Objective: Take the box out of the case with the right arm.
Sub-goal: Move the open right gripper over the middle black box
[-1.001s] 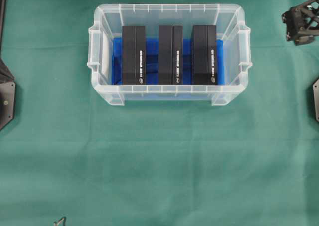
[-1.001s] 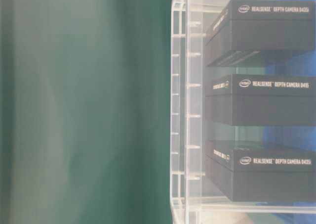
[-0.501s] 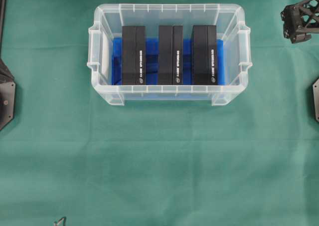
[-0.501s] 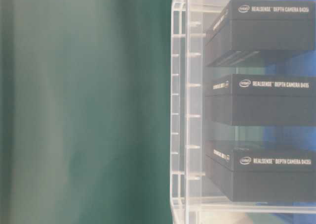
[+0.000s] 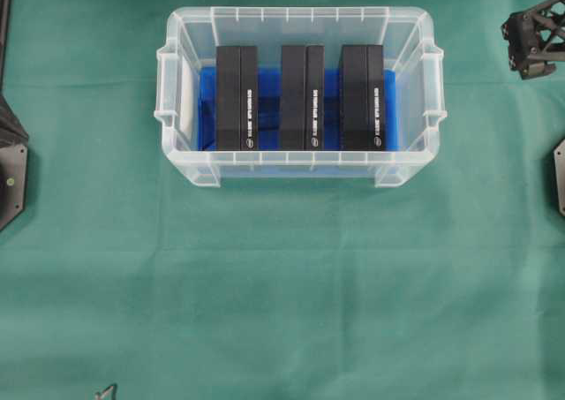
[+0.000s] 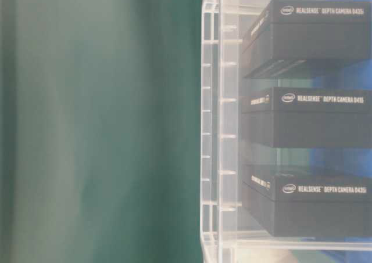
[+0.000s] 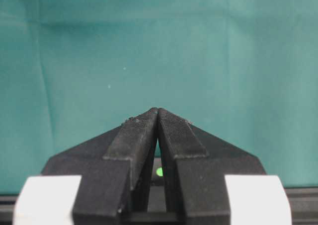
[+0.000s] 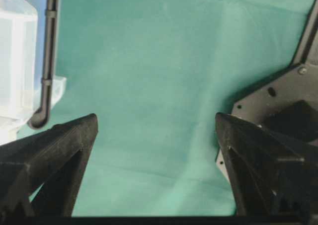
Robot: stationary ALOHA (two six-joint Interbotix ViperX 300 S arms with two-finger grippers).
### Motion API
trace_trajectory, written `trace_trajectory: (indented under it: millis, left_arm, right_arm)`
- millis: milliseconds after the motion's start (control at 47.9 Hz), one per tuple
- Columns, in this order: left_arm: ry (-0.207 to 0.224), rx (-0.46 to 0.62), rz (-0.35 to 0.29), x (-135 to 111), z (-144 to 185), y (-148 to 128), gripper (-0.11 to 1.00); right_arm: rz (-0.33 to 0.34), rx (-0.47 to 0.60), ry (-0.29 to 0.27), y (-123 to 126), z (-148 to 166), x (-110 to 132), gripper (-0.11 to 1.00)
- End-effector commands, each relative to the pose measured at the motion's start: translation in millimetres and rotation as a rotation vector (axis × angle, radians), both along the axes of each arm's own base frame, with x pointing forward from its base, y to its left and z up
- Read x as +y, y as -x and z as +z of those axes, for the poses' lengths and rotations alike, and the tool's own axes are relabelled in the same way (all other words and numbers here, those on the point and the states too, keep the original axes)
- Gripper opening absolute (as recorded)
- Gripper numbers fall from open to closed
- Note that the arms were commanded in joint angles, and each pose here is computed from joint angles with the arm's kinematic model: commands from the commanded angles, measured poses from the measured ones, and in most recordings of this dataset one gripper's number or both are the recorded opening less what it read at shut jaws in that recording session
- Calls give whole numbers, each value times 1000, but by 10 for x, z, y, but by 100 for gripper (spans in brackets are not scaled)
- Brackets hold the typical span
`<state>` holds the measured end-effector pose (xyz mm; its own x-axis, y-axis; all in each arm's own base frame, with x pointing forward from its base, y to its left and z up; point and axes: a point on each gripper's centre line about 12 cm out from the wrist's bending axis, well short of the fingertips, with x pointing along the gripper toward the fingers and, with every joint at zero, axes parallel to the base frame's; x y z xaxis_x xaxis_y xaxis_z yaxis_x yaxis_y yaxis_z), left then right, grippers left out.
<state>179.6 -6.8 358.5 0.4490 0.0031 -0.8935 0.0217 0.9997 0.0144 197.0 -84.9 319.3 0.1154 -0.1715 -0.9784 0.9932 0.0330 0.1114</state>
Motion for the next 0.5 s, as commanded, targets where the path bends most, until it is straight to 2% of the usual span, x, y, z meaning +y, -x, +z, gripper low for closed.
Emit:
trace_trajectory:
  millis: [0,230,334,480]
  left_arm:
    - [-1,-26,7,11,83,-13,2]
    - [-4,-22,5,13,83,-3,2]
    - [-4,-8,6,14,73,6,2]
    - [-5,12,7,15,65,23,2]
  right_arm:
    - [-6,-13,7,0,46,-11,94]
    - [-44,-49,-26,-181,55,-27,94]
    - [-53,-82,-23,-446,63,-61,94]
    - [-29,-111,-21,-901,57,-84,94]
